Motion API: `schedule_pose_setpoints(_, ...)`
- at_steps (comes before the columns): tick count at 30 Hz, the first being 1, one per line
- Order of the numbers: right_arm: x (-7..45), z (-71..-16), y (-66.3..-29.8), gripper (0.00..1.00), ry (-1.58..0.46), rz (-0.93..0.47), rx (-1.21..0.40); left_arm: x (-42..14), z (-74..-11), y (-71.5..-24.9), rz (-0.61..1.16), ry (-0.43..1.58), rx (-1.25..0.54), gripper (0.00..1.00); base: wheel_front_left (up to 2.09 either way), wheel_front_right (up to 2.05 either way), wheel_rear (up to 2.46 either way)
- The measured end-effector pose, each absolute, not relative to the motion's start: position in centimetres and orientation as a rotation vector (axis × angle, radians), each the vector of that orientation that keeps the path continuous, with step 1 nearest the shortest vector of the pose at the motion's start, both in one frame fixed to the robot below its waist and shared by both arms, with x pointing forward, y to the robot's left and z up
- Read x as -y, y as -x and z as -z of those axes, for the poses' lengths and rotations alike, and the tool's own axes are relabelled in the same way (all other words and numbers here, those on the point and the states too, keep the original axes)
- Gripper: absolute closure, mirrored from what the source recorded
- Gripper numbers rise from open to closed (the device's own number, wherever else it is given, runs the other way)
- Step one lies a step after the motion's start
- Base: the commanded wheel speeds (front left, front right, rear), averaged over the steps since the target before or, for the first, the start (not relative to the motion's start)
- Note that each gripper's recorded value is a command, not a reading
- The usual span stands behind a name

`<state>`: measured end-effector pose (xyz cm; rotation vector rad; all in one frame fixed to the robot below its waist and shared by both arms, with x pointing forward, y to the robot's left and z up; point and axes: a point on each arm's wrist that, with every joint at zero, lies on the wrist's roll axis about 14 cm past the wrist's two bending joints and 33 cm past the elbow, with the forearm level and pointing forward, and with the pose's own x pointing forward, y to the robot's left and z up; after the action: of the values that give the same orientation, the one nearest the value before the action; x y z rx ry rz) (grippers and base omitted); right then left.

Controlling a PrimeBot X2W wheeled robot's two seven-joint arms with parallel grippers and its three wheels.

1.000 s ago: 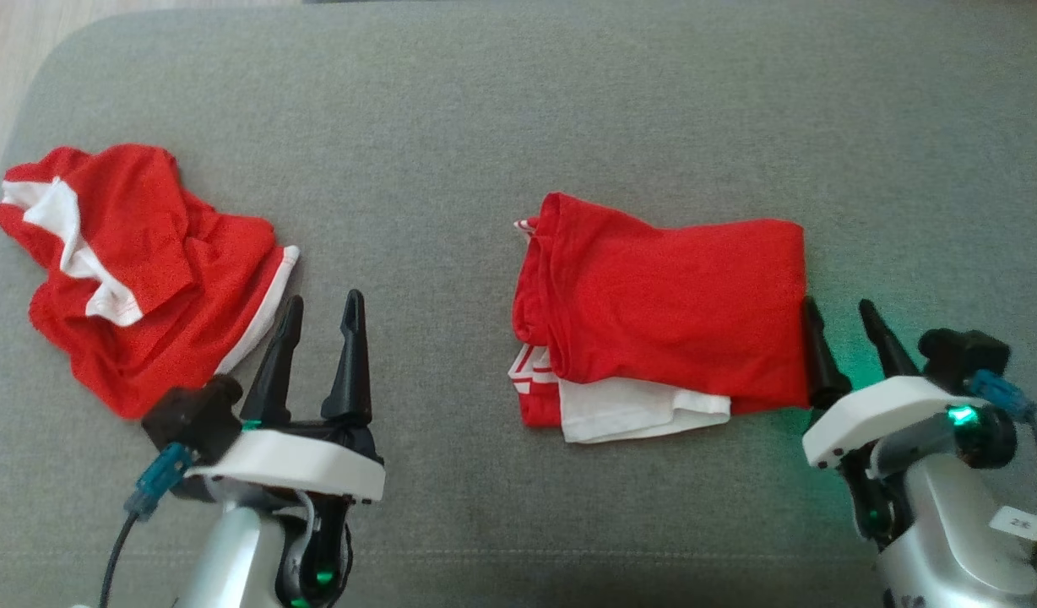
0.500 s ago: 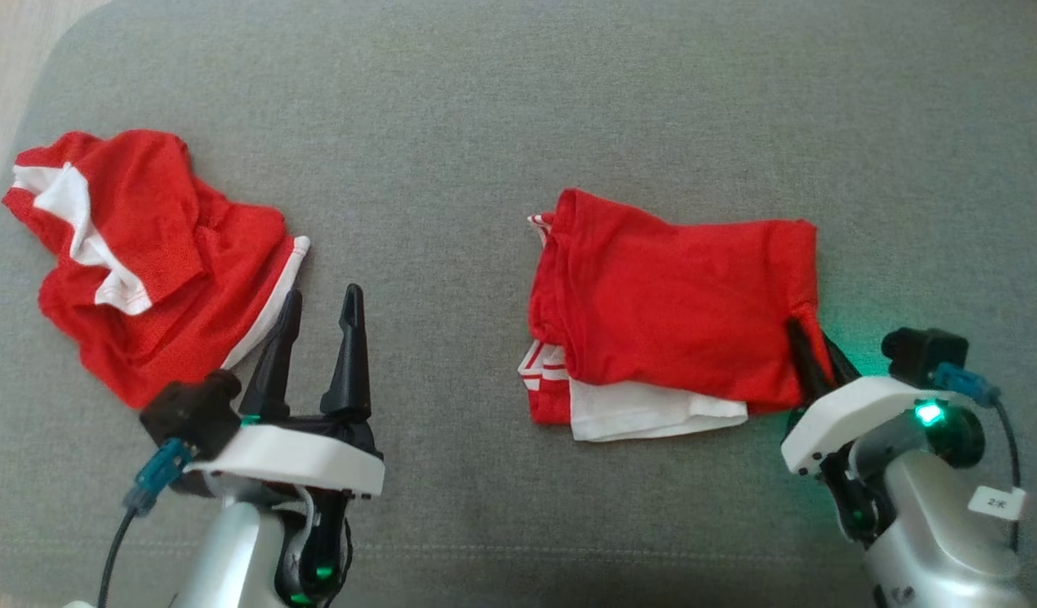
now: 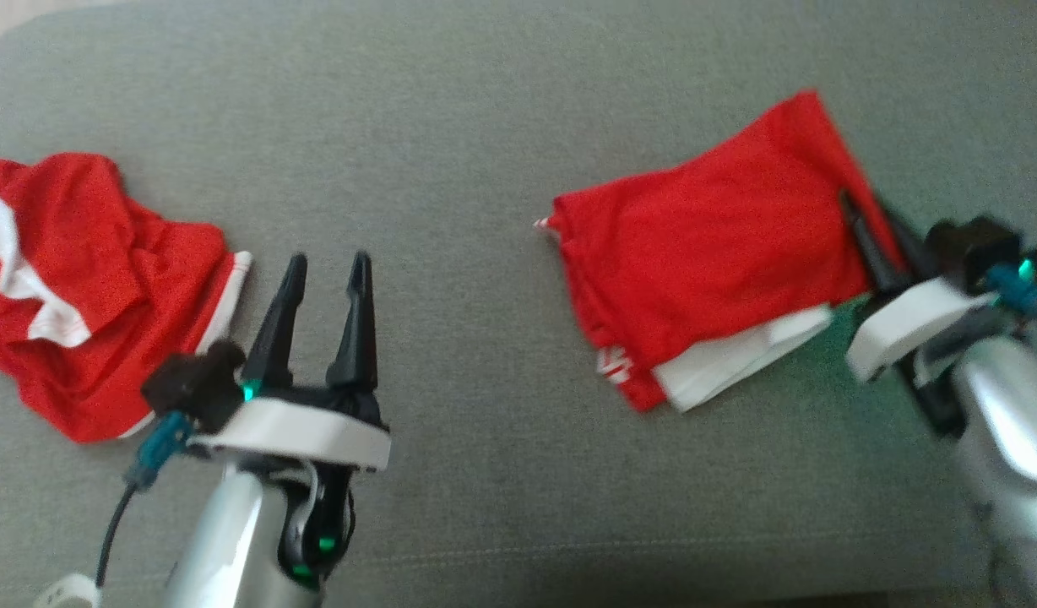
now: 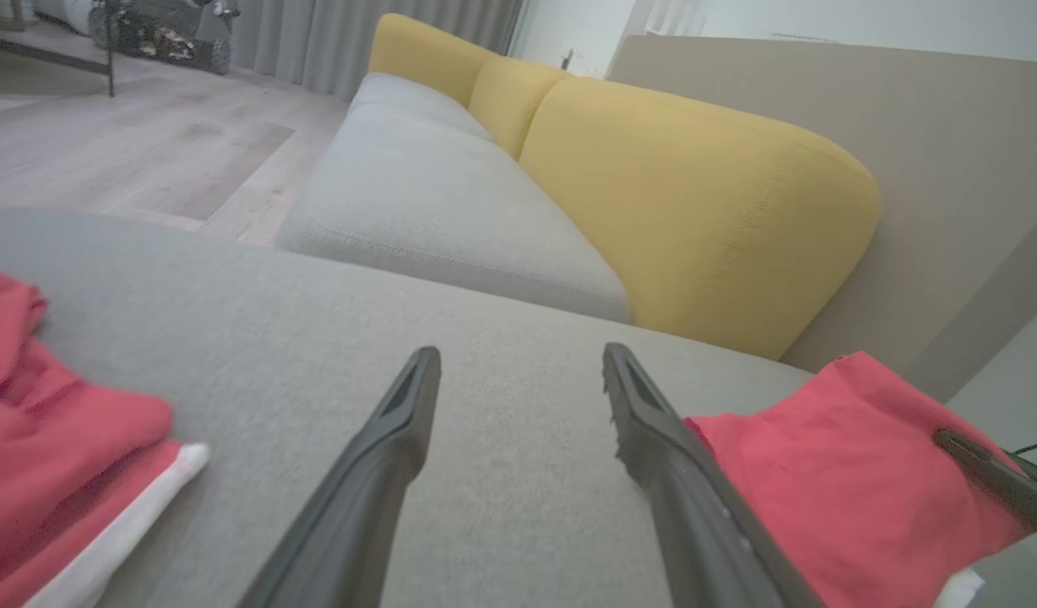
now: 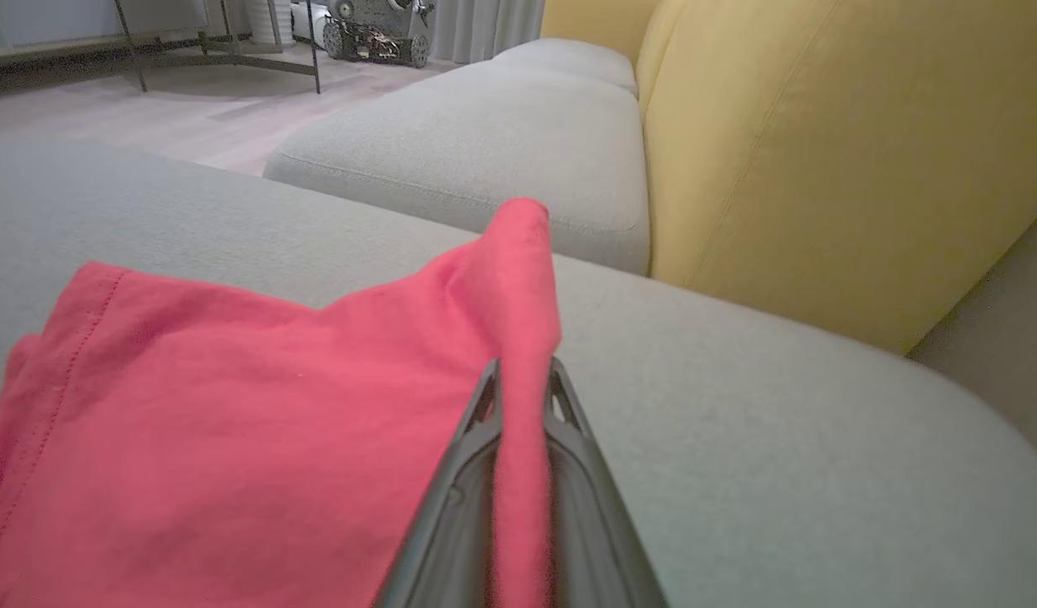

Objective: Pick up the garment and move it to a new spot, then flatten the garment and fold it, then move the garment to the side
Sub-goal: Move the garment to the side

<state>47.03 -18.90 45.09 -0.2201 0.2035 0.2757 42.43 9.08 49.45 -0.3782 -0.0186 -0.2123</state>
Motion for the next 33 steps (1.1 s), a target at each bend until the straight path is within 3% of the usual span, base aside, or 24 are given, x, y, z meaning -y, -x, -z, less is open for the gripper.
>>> schedule_pose_setpoints(8,23.7,-48.3,-50.3,1.0,0.366,-0.236,-0.187,-4.8,-51.2,-45.9,0.361,0.367,0.085,0.0,0.0,0.0,0.0)
schedule_pose_setpoints(20,36.5,-49.2,-52.8,1.0,0.285,0.11,-0.254,0.6,-48.8,-49.8,0.498,0.409,0.062,0.0,0.0,0.0,0.0)
schedule_pose_setpoints(27,36.8,-47.3,-52.5,1.0,0.269,0.138,-0.301,1.1,-47.4,-50.1,0.508,0.417,0.035,0.0,0.0,0.0,0.0)
schedule_pose_setpoints(28,37.0,-47.4,-52.5,0.54,0.27,0.144,-0.297,1.0,-47.5,-50.1,0.505,0.416,0.038,0.0,0.0,0.0,0.0)
schedule_pose_setpoints(29,37.1,-47.5,-52.4,0.0,0.274,0.149,-0.291,0.9,-47.6,-50.1,0.502,0.415,0.04,0.0,0.0,0.0,0.0)
schedule_pose_setpoints(33,37.1,-48.2,-52.5,0.0,0.249,0.166,-0.261,0.3,-48.0,-50.2,0.487,0.408,0.05,0.0,0.0,0.0,0.0)
